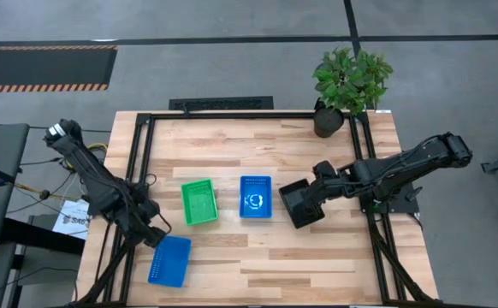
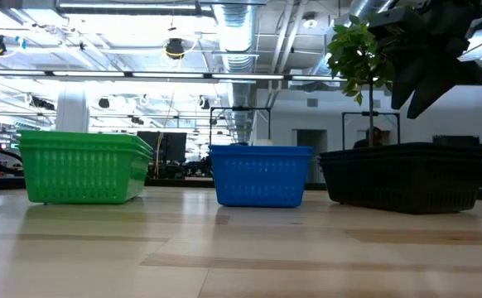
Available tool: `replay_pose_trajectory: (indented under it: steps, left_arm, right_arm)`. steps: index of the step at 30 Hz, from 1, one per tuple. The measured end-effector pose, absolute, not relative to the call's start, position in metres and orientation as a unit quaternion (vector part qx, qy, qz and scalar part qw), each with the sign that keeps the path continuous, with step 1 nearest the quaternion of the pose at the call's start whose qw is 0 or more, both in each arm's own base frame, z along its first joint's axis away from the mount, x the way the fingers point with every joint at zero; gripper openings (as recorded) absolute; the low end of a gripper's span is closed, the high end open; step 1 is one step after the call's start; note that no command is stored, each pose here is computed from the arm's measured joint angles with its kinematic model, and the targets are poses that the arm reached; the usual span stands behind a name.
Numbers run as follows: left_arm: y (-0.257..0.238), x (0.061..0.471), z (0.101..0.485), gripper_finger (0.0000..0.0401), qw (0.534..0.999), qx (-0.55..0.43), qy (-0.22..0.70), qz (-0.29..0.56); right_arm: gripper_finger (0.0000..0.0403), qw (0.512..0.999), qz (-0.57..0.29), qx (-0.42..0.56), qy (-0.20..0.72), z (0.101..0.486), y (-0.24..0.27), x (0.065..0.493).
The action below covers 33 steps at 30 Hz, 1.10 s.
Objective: Stack baskets by color
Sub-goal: Stack the left blue bin on top of the blue bin
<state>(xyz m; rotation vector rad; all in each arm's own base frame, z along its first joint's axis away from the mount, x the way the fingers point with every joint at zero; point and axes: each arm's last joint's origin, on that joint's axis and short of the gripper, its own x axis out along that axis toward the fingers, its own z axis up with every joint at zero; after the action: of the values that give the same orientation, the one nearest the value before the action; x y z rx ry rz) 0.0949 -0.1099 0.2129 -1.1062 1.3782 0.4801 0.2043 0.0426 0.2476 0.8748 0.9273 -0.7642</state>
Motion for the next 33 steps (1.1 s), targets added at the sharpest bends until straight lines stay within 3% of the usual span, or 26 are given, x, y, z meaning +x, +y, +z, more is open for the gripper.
replay_pose_trajectory:
  steps: [14,18,27,33]
  left_arm:
    - [-0.148,0.127,0.172,0.0255,0.588,-0.476,0.598,0.266]
    - [-0.16,0.136,0.161,0.0201,0.57,-0.493,0.605,0.257]
    - [-0.176,0.152,0.144,0.0019,0.574,-0.516,0.594,0.229]
    - [-0.176,0.162,0.145,0.0003,0.59,-0.553,0.538,0.237]
  right_arm:
    - [0.0181,0.755,-0.318,0.404,0.407,0.25,0.045,0.211]
    - [0.0181,0.767,-0.288,0.404,0.408,0.258,0.046,0.213]
    - [0.0181,0.793,-0.238,0.417,0.375,0.288,0.049,0.223]
    - [0.0181,0.799,-0.214,0.43,0.361,0.291,0.052,0.227]
